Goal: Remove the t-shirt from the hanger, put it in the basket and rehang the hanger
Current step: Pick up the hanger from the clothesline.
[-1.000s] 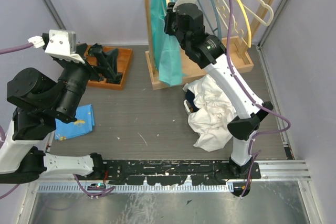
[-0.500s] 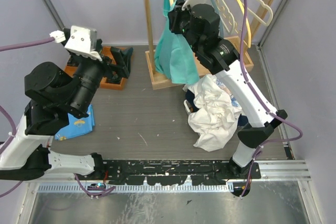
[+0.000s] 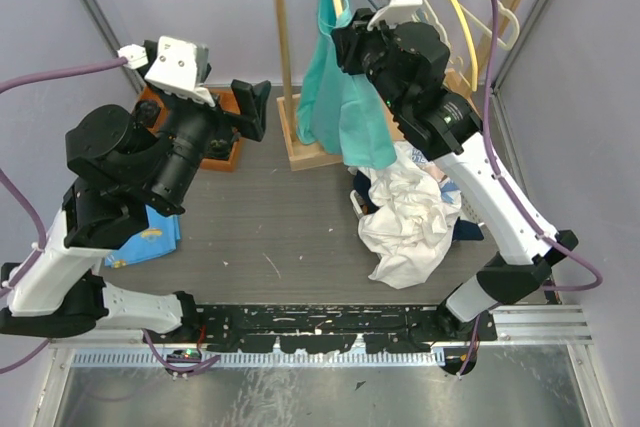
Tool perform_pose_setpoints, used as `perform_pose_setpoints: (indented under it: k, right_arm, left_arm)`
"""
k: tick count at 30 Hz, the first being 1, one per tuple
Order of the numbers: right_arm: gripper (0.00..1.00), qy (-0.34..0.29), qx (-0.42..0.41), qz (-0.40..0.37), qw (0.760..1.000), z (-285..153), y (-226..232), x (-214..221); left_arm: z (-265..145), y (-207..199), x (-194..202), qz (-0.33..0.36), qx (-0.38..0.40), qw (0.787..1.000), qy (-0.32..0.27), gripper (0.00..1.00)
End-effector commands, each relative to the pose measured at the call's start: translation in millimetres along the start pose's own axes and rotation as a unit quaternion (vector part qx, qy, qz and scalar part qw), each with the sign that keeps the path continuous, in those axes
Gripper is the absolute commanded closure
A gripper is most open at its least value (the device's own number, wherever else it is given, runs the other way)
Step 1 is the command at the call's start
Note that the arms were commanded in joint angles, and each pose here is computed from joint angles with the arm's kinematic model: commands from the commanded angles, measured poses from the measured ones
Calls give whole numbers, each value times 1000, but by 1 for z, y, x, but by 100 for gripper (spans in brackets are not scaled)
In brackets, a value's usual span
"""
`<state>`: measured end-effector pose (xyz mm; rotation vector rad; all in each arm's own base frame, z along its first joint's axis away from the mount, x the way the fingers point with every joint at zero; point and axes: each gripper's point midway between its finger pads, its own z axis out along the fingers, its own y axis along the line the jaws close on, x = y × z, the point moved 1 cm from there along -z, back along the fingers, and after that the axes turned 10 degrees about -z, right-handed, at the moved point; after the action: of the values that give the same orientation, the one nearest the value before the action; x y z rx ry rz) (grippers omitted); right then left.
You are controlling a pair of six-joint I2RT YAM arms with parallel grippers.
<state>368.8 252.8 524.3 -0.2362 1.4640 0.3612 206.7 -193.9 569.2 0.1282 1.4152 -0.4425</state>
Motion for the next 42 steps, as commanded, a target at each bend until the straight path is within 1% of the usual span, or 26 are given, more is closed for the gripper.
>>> perform_pose_setpoints:
  k: [1, 6, 8, 10, 15, 20, 26, 33, 37, 42]
  right_arm:
    - [100, -97, -23, 32, 995, -31, -3, -64]
    - [99, -90, -40, 42, 994, -45, -1, -58]
    - [100, -90, -43, 48, 994, -53, -2, -57]
    - [100, -90, -70, 52, 992, -64, 4, -57]
    - [100, -111, -104, 60, 987, -96, 6, -63]
    - [99, -133, -128, 77, 980, -131, 4, -77]
    - [99, -150, -154, 98, 972, -168, 2, -87]
    - [99, -162, -165, 109, 967, -201, -5, -90]
    - [100, -163, -169, 110, 966, -214, -7, -90]
    - [99, -161, -175, 109, 965, -225, -9, -88]
  left_arm:
    - [6, -8, -15, -2, 10, 1000, -19, 2]
    - [10, -17, -20, -1, 24, 999, -25, 2]
    - [19, -29, -11, 9, 29, 999, -16, 2]
    - [23, -34, -9, 8, 36, 999, -15, 2]
    - [33, -43, -6, -1, 52, 999, -13, 2]
    - [49, -48, -3, -23, 78, 996, -25, 2]
    - [77, -60, 14, -35, 108, 993, -19, 2]
    - [106, -94, 33, -42, 147, 988, -5, 2]
    - [119, -103, 35, -42, 149, 988, -14, 2]
    - [129, -105, 31, -46, 140, 988, -37, 2]
